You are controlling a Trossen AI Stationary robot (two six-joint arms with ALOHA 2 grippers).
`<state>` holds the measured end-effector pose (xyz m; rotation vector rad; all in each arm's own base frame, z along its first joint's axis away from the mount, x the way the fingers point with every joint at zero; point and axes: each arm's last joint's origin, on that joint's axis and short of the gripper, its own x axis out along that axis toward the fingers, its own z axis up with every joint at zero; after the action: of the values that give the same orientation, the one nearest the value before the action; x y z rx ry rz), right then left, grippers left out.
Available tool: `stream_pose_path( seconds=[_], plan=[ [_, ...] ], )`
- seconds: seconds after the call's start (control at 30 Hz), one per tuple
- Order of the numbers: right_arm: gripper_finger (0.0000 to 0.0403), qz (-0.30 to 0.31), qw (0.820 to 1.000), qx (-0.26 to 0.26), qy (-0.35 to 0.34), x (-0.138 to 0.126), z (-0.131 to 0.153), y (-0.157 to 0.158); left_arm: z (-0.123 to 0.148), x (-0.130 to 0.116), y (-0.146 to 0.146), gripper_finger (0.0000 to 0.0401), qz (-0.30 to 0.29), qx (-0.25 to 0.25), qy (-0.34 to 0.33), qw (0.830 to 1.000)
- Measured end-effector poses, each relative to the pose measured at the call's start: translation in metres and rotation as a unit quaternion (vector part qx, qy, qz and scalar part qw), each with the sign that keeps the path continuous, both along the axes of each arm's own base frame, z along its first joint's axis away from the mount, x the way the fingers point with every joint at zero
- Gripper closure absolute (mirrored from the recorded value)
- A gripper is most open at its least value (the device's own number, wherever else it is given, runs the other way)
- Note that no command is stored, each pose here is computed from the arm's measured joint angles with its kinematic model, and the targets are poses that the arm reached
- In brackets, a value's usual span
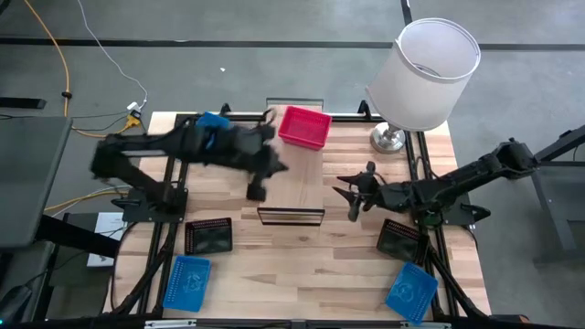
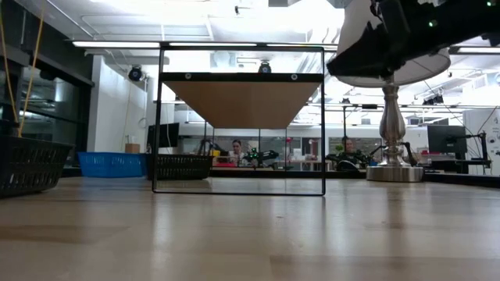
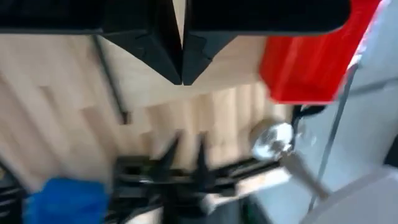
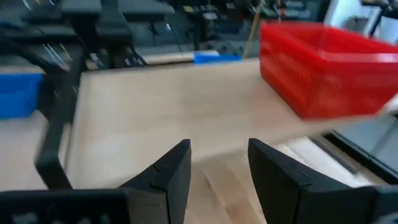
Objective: Stack baskets on shelf by color
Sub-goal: Adjust the stack of red bins on the shelf
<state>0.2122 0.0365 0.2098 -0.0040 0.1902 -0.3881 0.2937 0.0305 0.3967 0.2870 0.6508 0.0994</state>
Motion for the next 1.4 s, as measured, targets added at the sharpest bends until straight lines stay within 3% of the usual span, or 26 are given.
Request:
stream_pose_path(
  seconds=[0.27,0.37,0.53,0.6,0.7,0.83,0.97,1.07,1.17,1.4],
  plan=[
    [0.0262,0.030,0.999,0.005,-0.040,0.008,0.008,-0.022,-0.087,-0.078,-0.027,0.0401,-0.027,-0.020,-0.173,0.984],
    [0.0292,0.026,0.999,0.008,-0.034,0.015,0.002,-0.034,-0.124,-0.102,-0.031,0.0401,-0.021,-0.051,-0.268,0.962],
    [0.0388,0.040,0.999,0.017,-0.018,0.032,-0.009,-0.054,-0.168,-0.131,-0.034,0.0401,0.006,-0.097,-0.412,0.906],
    [0.0390,0.037,0.999,0.018,-0.014,0.042,-0.007,-0.062,-0.177,-0.139,-0.033,0.0401,0.013,-0.103,-0.446,0.889],
    [0.0390,0.025,1.000,0.017,0.006,0.055,0.000,-0.072,-0.186,-0.145,-0.033,0.0401,0.015,-0.110,-0.460,0.881],
    [0.0399,-0.018,0.997,0.012,0.076,0.066,0.014,-0.082,-0.190,-0.146,-0.034,0.0401,0.004,-0.117,-0.448,0.886],
    [0.0402,-0.035,0.984,0.015,0.174,0.068,0.023,-0.080,-0.189,-0.146,-0.035,0.0401,-0.010,-0.134,-0.450,0.883],
    [0.0402,-0.086,0.973,-0.001,0.216,0.067,0.035,-0.077,-0.189,-0.146,-0.036,0.0401,-0.027,-0.139,-0.449,0.882],
    [0.0402,-0.141,0.966,-0.025,0.215,0.068,0.046,-0.080,-0.189,-0.146,-0.036,0.0401,-0.027,-0.139,-0.450,0.882],
    [0.0403,-0.174,0.964,-0.022,0.198,0.068,0.053,-0.098,-0.187,-0.146,-0.036,0.0401,-0.025,-0.140,-0.458,0.878]
  ],
)
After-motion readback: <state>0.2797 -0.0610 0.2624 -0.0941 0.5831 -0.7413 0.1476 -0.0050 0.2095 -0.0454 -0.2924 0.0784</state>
